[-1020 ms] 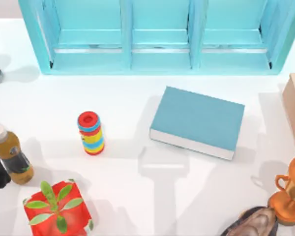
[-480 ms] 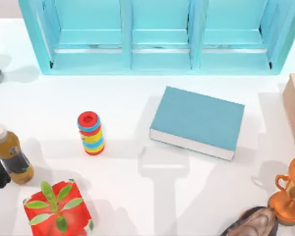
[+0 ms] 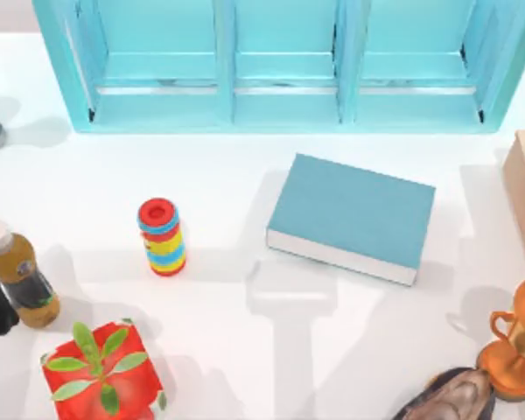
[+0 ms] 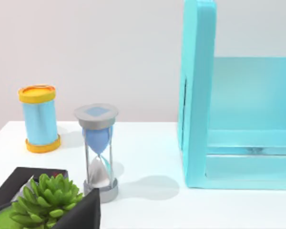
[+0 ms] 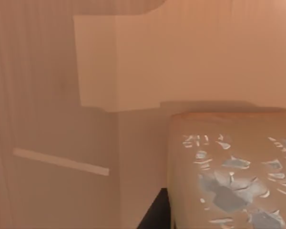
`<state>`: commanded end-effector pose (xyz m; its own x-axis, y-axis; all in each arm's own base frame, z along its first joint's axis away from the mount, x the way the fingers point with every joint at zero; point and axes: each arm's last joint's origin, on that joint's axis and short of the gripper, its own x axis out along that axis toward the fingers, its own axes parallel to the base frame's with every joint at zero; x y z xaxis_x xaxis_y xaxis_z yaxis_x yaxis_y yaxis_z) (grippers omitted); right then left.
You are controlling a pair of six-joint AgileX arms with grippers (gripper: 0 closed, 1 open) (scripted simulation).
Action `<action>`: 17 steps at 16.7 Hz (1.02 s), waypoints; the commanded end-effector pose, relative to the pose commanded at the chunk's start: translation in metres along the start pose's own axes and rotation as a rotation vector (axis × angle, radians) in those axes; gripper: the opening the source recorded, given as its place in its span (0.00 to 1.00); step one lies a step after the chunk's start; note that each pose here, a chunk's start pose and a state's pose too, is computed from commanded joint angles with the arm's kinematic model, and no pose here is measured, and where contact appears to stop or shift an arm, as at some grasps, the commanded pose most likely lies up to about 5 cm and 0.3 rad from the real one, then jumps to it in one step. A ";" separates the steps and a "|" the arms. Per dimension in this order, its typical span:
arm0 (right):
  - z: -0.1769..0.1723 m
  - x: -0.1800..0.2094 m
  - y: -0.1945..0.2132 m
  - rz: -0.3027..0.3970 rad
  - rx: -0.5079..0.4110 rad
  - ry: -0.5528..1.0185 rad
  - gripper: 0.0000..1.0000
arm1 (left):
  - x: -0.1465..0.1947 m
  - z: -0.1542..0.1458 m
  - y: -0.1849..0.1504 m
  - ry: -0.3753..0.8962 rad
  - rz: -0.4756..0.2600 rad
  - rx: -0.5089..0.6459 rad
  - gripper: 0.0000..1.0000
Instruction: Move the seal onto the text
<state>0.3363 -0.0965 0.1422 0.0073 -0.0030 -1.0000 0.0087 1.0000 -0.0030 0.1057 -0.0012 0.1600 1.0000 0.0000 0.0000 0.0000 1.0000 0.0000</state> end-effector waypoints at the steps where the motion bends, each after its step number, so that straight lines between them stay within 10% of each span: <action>1: 0.000 -0.001 0.000 -0.001 0.001 -0.002 0.00 | 0.000 0.000 0.000 0.000 0.000 0.000 1.00; 11: 0.038 -0.078 0.045 0.033 0.191 -0.069 0.00 | 0.000 0.000 0.000 0.000 0.000 0.000 1.00; 17: 0.012 -0.138 0.133 0.013 0.053 0.000 0.00 | 0.000 0.000 0.000 0.000 0.000 0.000 1.00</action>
<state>0.3485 0.0372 0.2796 0.0078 0.0100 -0.9999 0.0612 0.9981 0.0105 0.1057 -0.0012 0.1600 1.0000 0.0000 0.0000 0.0000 1.0000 0.0000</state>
